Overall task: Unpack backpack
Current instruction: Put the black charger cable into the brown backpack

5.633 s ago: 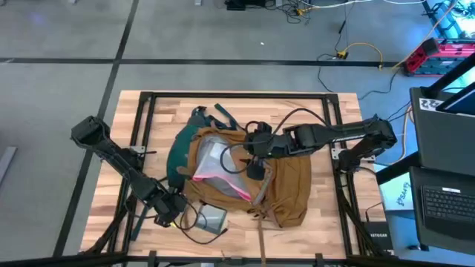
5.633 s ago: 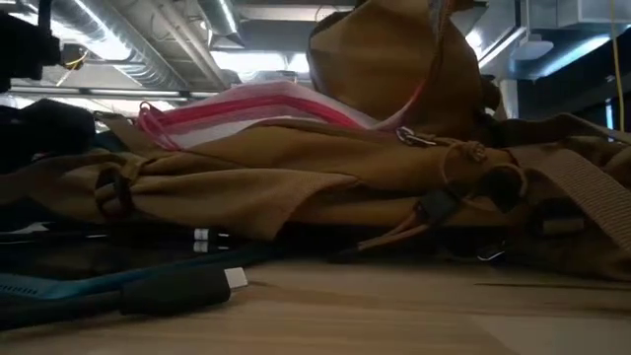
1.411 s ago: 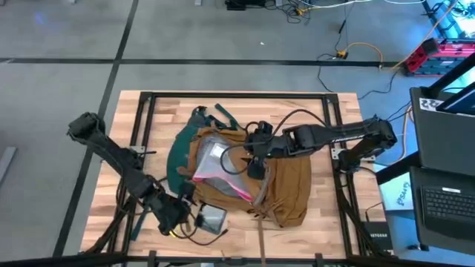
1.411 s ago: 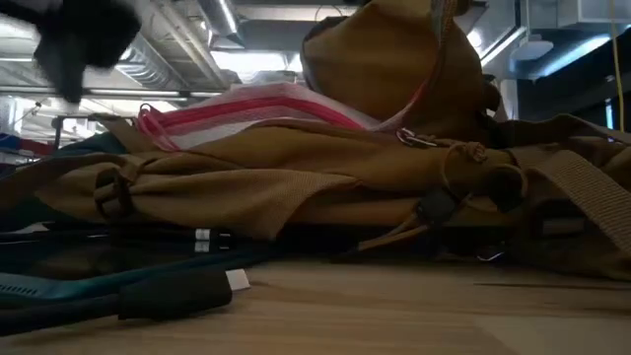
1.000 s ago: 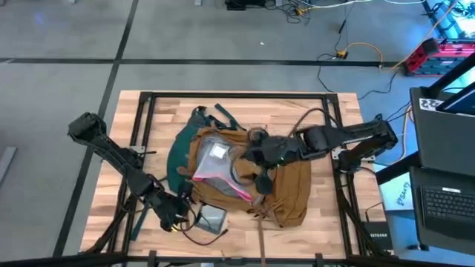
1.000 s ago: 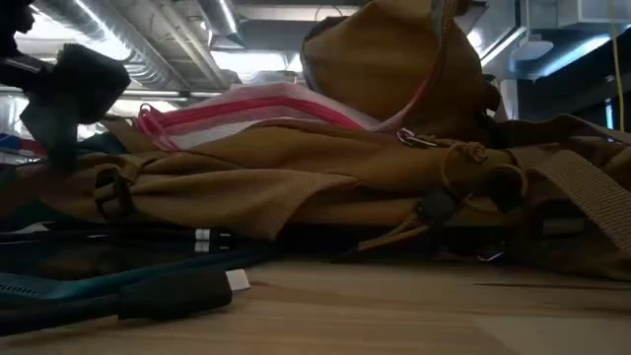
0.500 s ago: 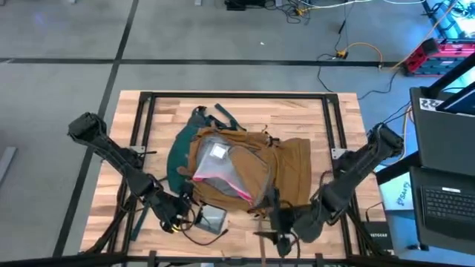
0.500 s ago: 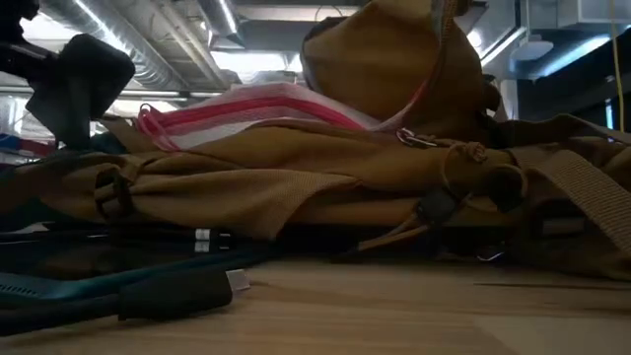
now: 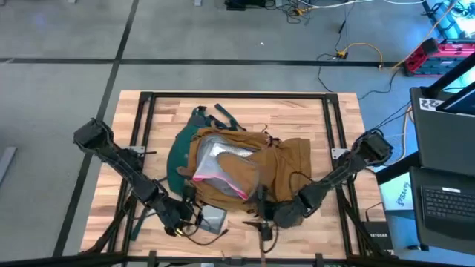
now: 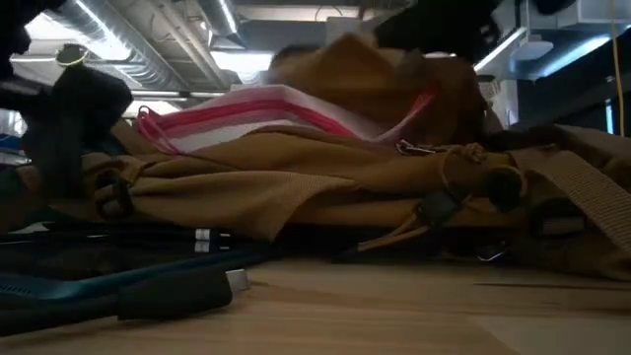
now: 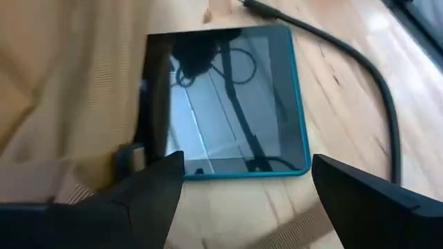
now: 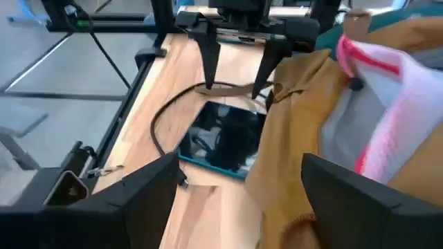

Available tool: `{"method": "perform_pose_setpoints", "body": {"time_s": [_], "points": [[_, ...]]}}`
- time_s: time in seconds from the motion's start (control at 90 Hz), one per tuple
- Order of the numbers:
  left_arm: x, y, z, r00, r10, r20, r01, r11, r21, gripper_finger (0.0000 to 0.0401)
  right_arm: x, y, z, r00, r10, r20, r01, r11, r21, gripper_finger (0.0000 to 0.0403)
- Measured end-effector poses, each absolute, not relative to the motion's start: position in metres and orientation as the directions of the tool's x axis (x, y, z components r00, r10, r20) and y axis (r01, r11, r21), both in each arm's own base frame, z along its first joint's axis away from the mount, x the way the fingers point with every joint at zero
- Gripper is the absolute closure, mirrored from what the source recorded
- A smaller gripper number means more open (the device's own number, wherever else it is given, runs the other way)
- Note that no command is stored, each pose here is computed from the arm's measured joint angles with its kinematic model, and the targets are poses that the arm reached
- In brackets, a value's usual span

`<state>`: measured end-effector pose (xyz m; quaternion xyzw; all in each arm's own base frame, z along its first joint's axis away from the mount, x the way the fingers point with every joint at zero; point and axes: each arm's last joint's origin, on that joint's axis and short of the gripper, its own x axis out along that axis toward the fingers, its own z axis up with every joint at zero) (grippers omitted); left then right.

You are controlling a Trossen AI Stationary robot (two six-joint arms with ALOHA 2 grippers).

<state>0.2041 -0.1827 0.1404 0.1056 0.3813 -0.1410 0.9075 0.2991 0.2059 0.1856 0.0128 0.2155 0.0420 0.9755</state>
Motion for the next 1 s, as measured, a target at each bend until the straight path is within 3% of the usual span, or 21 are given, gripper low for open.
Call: {"method": "perform_pose_setpoints", "body": {"time_s": [0.367,0.678,1.0], "points": [[0.209,-0.196,0.114,0.681,-0.145,-0.718,0.339,0.932,0.133,0.0100,0.326,0.238,0.213,0.906,0.138,-0.401,-0.201,0.972,-0.120,0.0114],[0.207,-0.197,0.113,0.694,-0.120,-0.710,0.322,0.934,0.156,0.0100,0.361,0.259,0.177,0.817,0.042,-0.575,-0.238,0.933,-0.270,0.0114],[0.207,-0.195,0.113,0.702,-0.096,-0.706,0.300,0.938,0.171,0.0100,0.383,0.254,0.138,0.703,-0.183,-0.688,-0.222,0.862,-0.456,0.0114]]}}
